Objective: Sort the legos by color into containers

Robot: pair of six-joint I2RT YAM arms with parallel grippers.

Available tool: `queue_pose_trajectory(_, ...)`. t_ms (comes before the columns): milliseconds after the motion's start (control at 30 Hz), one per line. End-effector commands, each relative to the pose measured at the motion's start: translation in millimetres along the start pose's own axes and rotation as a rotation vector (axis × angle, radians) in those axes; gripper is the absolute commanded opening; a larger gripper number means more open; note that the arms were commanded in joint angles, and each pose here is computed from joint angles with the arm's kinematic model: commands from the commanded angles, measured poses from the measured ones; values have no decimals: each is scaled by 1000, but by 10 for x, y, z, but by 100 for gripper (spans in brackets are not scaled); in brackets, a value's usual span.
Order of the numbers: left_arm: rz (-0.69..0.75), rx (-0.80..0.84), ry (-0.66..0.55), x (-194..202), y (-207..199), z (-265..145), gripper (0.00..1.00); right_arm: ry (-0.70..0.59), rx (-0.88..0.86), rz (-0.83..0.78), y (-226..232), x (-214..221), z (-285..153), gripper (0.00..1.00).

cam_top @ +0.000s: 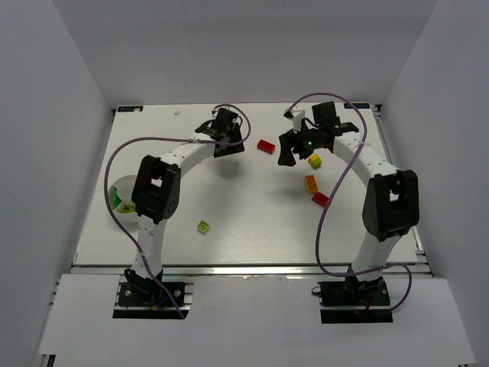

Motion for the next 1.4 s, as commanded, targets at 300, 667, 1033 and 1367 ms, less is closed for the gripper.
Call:
queue_pose_trajectory(300,13,-97,-126,-161,-81,310,73,-59,-5,31,106,-30,-124,89)
queue_pose_trajectory(667,28,-211,-183,-155,10,593,72,-64,-2,36,124,-20,-156,89)
queue_pose_trajectory(1033,-4,-221,-197,-168,-15,718,53,-72,2,38,144,26,-199,89)
queue_pose_trajectory(1367,-26,-120,-212,-281,-150,426,0,-84,-14,16,188,33,-239,89)
Point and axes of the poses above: each gripper's point midway between its finger pads, its own z axis out along the fingers, its own y axis along the line the jaws close on, x = y × z, the point moved 7 cm from there along -z, back along the fingers, and after that the axes turned 14 degrees about -z, right-handed, at the moved point
